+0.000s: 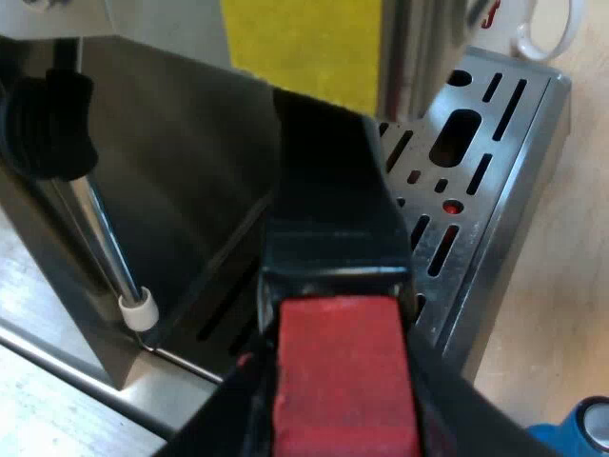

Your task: Put the handle in the coffee machine

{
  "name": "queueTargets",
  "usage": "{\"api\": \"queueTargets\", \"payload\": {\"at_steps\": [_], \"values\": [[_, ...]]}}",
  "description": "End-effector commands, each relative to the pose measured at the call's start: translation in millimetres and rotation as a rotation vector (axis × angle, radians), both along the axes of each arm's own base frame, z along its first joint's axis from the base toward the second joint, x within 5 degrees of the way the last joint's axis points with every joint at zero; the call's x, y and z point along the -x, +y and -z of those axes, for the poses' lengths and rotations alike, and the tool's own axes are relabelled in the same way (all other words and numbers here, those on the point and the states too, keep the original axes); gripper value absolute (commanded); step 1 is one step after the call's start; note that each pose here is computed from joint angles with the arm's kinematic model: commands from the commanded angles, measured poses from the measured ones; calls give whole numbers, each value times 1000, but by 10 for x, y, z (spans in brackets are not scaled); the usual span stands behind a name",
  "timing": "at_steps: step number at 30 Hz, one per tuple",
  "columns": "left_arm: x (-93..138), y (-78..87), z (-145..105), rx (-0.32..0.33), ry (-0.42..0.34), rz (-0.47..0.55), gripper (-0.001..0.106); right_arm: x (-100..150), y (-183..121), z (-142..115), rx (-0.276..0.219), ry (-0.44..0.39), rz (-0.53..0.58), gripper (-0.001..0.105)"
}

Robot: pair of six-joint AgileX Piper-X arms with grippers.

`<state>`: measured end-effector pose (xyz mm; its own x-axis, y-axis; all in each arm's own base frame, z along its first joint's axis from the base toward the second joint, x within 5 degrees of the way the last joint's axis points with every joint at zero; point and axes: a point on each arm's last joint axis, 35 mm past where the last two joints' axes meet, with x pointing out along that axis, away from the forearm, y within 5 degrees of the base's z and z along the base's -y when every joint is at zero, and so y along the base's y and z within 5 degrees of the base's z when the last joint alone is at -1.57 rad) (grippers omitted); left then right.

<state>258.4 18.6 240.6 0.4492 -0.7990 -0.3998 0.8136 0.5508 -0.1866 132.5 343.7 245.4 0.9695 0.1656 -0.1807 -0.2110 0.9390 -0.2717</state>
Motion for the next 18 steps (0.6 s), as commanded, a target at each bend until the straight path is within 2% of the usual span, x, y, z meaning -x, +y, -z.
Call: {"api": "queueTargets", "payload": {"at_steps": [1,9,12,18], "values": [[-41,-12,-174,77,-83,63,0,-45,-56,63,21,11,2,48],[-41,-12,-174,77,-83,63,0,-104,25,343,52,72,-91,48],[-41,-12,-174,77,-83,63,0,-124,62,522,91,87,-88,48],[-41,-12,-174,77,-83,63,0,-251,100,783,96,91,-59,48]]}}
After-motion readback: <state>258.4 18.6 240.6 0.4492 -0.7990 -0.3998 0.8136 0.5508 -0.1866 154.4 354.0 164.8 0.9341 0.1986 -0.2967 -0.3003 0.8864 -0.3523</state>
